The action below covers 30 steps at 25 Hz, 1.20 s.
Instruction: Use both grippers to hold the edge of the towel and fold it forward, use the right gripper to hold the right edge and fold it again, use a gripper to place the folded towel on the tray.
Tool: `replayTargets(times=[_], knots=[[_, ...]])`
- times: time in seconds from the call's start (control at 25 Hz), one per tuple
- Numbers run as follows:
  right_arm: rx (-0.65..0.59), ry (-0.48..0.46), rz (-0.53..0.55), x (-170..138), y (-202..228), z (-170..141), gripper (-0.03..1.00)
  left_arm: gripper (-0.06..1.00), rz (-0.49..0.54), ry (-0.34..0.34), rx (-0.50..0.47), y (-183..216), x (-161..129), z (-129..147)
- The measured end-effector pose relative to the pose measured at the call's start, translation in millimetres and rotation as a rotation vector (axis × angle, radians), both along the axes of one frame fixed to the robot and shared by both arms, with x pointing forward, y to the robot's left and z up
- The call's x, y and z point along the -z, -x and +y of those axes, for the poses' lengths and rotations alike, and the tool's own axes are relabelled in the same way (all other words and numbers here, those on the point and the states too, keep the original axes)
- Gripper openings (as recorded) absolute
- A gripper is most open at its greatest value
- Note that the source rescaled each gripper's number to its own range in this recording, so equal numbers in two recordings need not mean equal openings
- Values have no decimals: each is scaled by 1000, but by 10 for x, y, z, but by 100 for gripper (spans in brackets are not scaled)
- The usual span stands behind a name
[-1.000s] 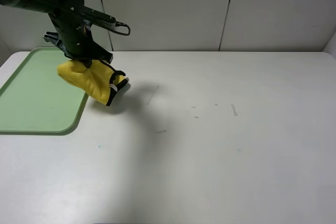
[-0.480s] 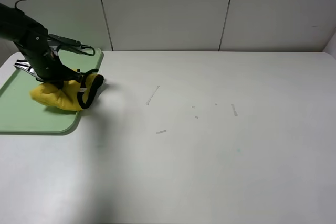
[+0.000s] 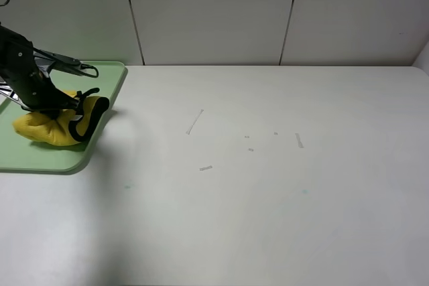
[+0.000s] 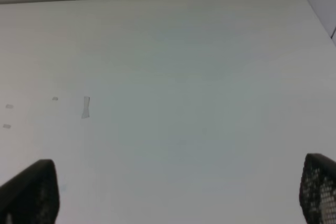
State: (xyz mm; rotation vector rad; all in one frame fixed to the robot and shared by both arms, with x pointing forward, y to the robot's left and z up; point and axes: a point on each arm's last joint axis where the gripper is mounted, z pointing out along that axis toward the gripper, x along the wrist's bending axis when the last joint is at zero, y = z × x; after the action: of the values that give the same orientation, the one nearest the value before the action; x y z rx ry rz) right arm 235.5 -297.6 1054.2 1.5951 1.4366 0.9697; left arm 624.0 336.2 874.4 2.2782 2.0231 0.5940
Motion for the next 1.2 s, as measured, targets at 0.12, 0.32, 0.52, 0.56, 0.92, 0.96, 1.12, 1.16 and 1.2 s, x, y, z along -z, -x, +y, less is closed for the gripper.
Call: replayTargets(times=[0.12, 0.32, 0.52, 0.56, 0.92, 0.96, 1.12, 1.16, 1.2], knots=[[0, 0, 0, 0, 0, 0, 100, 22, -5, 1, -2, -3, -1, 15], [0, 0, 0, 0, 0, 0, 100, 85, -49, -2, 17, -35, -49, 57], [0, 0, 0, 0, 0, 0, 100, 98, -83, 10, 28, -56, -75, 42], [0, 0, 0, 0, 0, 0, 100, 99, -86, 12, 26, -56, -84, 42], [0, 0, 0, 0, 0, 0, 100, 100, -146, 6, 26, -44, -364, 20], [0, 0, 0, 0, 0, 0, 100, 100, -159, 2, 23, -33, -449, 24], [0, 0, 0, 0, 0, 0, 100, 100, -208, -18, 11, 50, -823, 8], [0, 0, 0, 0, 0, 0, 100, 100, -215, -24, 9, 79, -908, -5], [0, 0, 0, 0, 0, 0, 100, 100, -220, -31, 6, 117, -1008, -22]])
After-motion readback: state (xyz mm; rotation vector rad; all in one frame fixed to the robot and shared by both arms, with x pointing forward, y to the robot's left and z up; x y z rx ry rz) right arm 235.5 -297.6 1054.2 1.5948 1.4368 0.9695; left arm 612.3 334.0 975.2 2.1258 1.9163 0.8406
